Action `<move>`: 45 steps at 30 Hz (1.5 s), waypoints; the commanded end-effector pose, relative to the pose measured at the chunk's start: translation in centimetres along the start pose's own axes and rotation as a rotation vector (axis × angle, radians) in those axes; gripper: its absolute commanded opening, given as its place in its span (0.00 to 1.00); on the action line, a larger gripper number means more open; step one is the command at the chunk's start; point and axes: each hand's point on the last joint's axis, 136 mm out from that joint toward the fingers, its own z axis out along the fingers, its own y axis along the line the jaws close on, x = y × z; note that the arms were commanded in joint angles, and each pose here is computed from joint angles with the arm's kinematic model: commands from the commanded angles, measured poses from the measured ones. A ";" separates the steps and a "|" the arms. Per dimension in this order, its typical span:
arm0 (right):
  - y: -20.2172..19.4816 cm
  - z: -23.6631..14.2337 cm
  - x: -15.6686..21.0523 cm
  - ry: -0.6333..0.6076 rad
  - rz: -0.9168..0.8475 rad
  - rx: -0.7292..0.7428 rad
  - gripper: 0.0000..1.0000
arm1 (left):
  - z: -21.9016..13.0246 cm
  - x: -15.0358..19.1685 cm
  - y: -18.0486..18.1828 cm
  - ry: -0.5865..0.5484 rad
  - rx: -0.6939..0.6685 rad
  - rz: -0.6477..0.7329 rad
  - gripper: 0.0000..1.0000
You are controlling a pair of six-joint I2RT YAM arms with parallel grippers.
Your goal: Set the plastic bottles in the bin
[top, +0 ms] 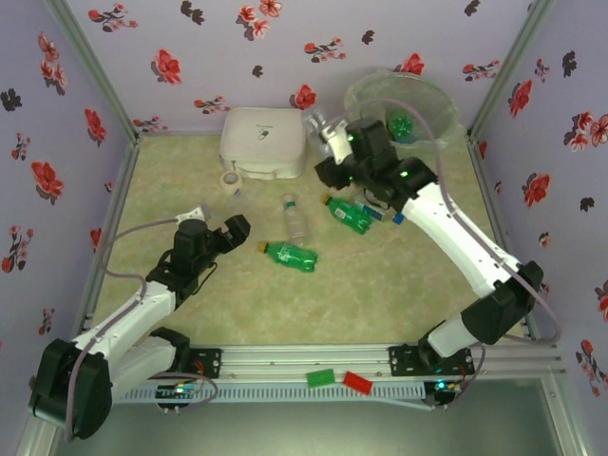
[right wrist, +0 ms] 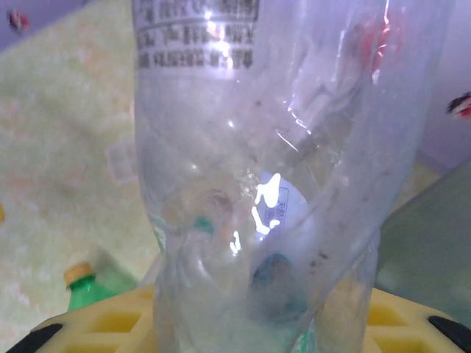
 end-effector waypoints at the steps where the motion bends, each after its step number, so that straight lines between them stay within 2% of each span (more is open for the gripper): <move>1: -5.0 -3.4 -4.0 -0.135 0.118 0.125 0.37 | -0.5 -0.4 -0.4 -0.025 0.036 -0.002 1.00; 8: -15.0 -5.6 -4.6 -0.200 0.322 0.329 0.35 | -1.3 -0.5 0.5 -0.035 0.019 -0.009 1.00; 12: -19.2 -4.4 -3.6 -0.181 0.485 0.348 0.35 | -1.8 -0.8 0.8 -0.047 0.015 -0.004 1.00; 15: -20.8 -2.5 -2.8 -0.148 0.584 0.322 0.36 | -2.1 -0.8 0.9 -0.053 0.016 -0.003 1.00; 23: -22.0 1.5 -1.6 -0.110 0.703 0.277 0.43 | -2.4 -0.6 1.6 -0.054 0.003 -0.013 1.00; 27: -21.9 2.8 -0.8 -0.070 0.749 0.255 0.51 | -2.5 -0.8 1.7 -0.060 0.003 -0.017 1.00; 29: -21.9 3.0 -0.6 -0.061 0.761 0.254 0.63 | -2.5 -0.8 1.6 -0.061 0.004 -0.019 1.00; 32: -22.2 2.4 -1.0 -0.079 0.765 0.275 0.86 | -2.5 -0.8 1.5 -0.057 0.006 -0.023 1.00; 33: -22.2 1.9 -1.4 -0.094 0.762 0.279 0.99 | -2.5 -0.8 1.4 -0.055 0.009 -0.026 1.00; 39: -22.0 -2.4 -3.9 -0.198 0.719 0.310 1.00 | -2.7 -0.9 0.6 -0.042 0.040 -0.044 1.00; 45: -19.8 -6.2 -4.5 -0.286 0.685 0.307 1.00 | -2.3 -0.5 -0.5 -0.020 0.065 -0.059 1.00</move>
